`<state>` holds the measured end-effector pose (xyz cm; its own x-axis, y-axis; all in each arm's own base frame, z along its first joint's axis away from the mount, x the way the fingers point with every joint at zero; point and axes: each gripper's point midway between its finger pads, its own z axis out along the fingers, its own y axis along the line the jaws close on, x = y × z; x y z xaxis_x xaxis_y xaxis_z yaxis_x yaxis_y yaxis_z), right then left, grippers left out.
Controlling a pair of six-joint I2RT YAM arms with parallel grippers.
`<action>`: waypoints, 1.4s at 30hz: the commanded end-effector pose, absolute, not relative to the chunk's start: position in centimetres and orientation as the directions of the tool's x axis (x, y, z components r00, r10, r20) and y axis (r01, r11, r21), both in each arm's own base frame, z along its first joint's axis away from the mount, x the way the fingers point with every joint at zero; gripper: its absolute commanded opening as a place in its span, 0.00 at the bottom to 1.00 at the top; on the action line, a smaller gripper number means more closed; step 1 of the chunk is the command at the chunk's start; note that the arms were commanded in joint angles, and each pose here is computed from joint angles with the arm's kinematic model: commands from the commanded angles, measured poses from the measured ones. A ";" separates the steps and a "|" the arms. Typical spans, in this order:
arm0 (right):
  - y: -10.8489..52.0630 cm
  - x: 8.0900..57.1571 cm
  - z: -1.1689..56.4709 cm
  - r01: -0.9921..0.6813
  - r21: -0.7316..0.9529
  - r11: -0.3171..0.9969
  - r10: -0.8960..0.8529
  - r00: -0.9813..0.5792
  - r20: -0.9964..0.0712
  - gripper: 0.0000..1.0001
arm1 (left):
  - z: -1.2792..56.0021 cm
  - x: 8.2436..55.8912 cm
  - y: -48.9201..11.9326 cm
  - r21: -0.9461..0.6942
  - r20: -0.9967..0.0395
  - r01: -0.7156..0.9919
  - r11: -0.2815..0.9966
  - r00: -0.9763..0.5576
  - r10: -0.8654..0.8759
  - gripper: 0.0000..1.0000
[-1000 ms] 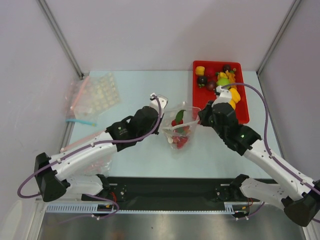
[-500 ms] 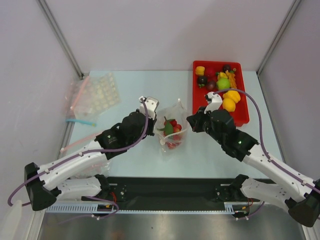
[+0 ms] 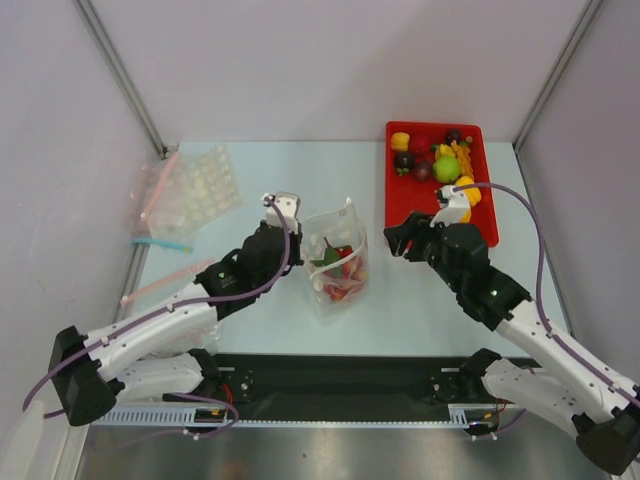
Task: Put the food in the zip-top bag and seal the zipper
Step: Adjust the zipper food storage bag at the center of the board, then pick up the fake fruit from the bin.
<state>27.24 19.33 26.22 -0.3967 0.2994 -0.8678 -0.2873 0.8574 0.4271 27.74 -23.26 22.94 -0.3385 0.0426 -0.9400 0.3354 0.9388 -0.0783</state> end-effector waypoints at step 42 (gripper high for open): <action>-0.9 45.4 16.1 0.456 0.109 0.883 0.329 -0.438 -0.837 1.00 | 27.0 26.4 -21.3 -0.312 -0.948 0.362 0.878 -0.180 -0.263 0.00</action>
<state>43.17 0.62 14.91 -0.4367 0.4526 -0.7775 0.4793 0.8484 0.2246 26.46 -20.86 25.01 -0.2105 -0.2006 -0.9568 0.3353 0.9045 -0.2634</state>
